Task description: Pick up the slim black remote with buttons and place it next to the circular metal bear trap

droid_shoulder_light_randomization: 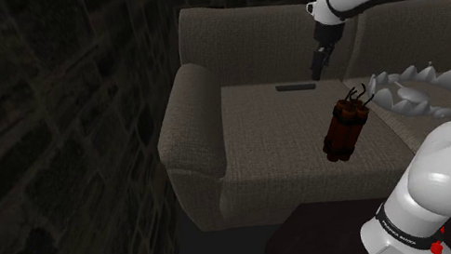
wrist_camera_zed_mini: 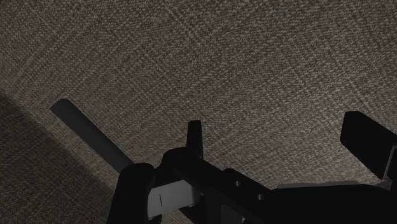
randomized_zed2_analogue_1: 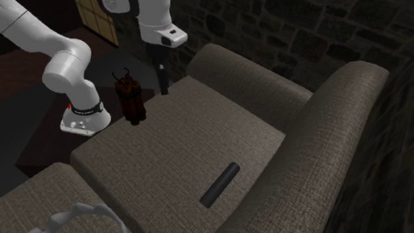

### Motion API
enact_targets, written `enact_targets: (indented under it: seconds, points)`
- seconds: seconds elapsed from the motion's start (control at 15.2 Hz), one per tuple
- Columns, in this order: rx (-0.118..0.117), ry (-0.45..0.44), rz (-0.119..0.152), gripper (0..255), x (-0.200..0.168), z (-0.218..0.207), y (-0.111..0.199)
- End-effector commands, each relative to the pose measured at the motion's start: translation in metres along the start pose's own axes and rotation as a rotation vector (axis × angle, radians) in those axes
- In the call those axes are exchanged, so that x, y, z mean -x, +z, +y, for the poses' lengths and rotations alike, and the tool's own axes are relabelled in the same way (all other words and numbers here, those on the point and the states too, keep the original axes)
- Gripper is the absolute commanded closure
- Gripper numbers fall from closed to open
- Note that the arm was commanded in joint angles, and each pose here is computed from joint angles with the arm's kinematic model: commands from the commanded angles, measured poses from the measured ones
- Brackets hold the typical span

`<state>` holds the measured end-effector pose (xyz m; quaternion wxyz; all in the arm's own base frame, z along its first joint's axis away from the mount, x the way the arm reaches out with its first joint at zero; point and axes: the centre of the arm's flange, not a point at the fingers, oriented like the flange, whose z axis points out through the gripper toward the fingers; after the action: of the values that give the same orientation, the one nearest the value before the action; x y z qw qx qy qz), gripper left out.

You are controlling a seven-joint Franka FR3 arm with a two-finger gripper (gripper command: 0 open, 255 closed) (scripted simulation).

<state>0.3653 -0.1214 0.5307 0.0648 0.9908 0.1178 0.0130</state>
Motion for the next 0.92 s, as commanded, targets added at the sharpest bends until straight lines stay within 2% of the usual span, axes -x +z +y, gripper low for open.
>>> enact_targets:
  seconds: [0.0, 0.86]
  points:
    - [-0.002, -0.044, 0.005, 0, -0.001, 0.021, 0.016]
    - [-0.024, -0.301, 0.034, 0, -0.061, 0.149, 0.116]
